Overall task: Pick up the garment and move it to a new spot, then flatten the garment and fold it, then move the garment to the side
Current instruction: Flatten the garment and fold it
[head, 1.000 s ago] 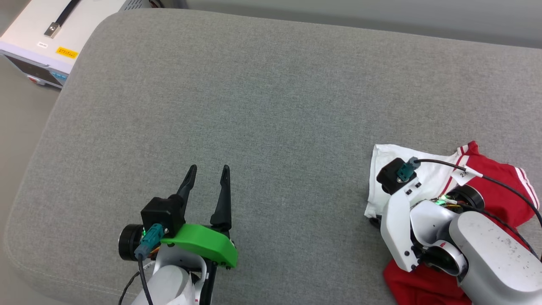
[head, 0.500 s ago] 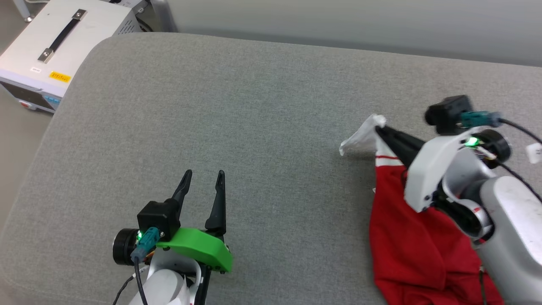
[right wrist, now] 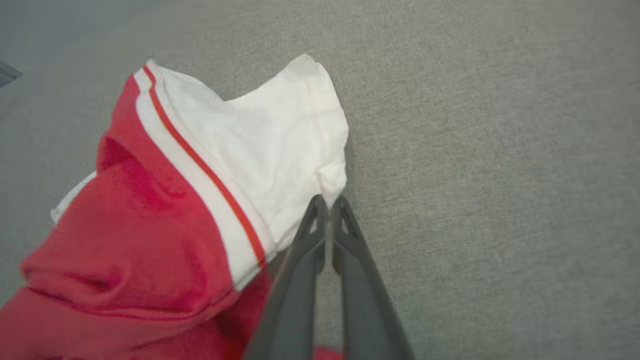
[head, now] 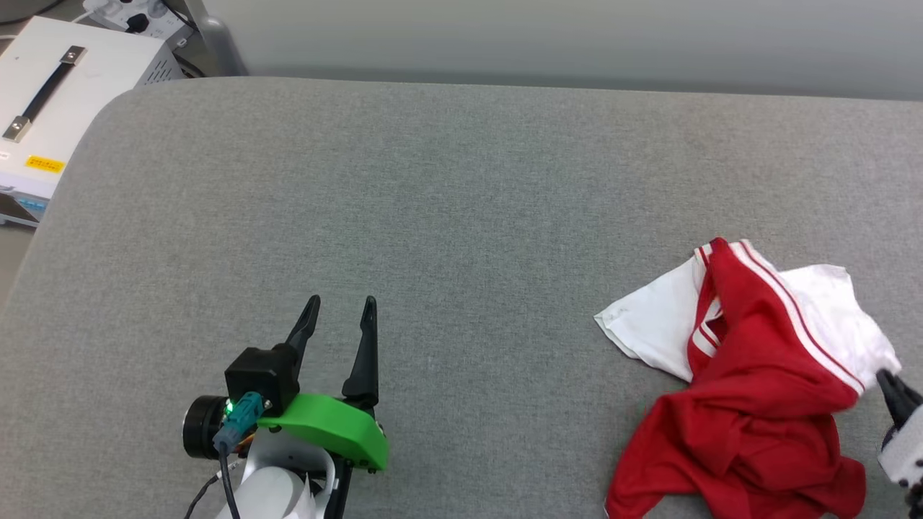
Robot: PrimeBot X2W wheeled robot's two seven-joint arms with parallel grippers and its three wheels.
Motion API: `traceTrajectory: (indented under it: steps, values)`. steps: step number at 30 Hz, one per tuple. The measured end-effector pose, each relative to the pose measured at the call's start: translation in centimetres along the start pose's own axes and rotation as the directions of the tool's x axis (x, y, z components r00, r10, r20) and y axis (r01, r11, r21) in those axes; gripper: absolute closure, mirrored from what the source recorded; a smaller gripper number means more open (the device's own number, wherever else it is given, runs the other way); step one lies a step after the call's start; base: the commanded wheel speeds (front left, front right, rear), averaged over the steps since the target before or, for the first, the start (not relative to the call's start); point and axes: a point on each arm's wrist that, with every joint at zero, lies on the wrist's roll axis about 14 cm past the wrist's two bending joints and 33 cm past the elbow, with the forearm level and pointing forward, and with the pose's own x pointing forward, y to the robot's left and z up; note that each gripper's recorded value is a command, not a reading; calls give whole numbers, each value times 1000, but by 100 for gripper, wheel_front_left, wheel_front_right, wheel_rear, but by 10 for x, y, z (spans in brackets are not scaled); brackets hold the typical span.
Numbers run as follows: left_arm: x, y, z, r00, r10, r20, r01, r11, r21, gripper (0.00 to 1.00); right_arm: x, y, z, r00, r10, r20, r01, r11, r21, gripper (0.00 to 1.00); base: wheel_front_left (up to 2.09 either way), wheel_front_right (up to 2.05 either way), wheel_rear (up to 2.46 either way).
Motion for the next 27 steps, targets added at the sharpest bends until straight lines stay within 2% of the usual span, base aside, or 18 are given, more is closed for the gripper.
traceTrajectory:
  steps: [5,8,9,10,11,16,21,27]
  values:
    - [5,-3,-7,1000,-11,-20,11,1000,-1,0,-17,-38,-54,984,-131,-124,143,986,89,100,0,0,0]
    - [6,-3,-11,999,-14,-35,14,1000,-2,0,-21,-44,-69,976,-158,-149,176,978,114,100,0,0,0]
    - [6,-3,-11,999,-14,-37,14,1000,-1,0,-21,-45,-70,976,-161,-146,178,977,119,73,0,0,0]
    - [6,-3,-11,999,-15,-38,15,1000,-1,0,-21,-44,-69,977,-163,-135,180,976,121,18,0,0,0]
    - [6,-3,-11,999,-16,-37,16,1000,0,0,-21,-43,-68,979,-164,-120,179,976,124,0,0,0,0]
    - [4,-3,-8,999,-15,-30,15,1000,4,0,-18,-37,-37,984,-171,57,165,982,89,0,0,0,0]
    - [1,-1,-2,1000,-8,-14,8,1000,4,0,-20,-20,8,952,-127,280,129,992,11,0,0,0,0]
    - [-2,0,5,1000,-6,0,6,1000,8,0,-27,20,30,924,-13,383,50,995,-85,0,0,0,0]
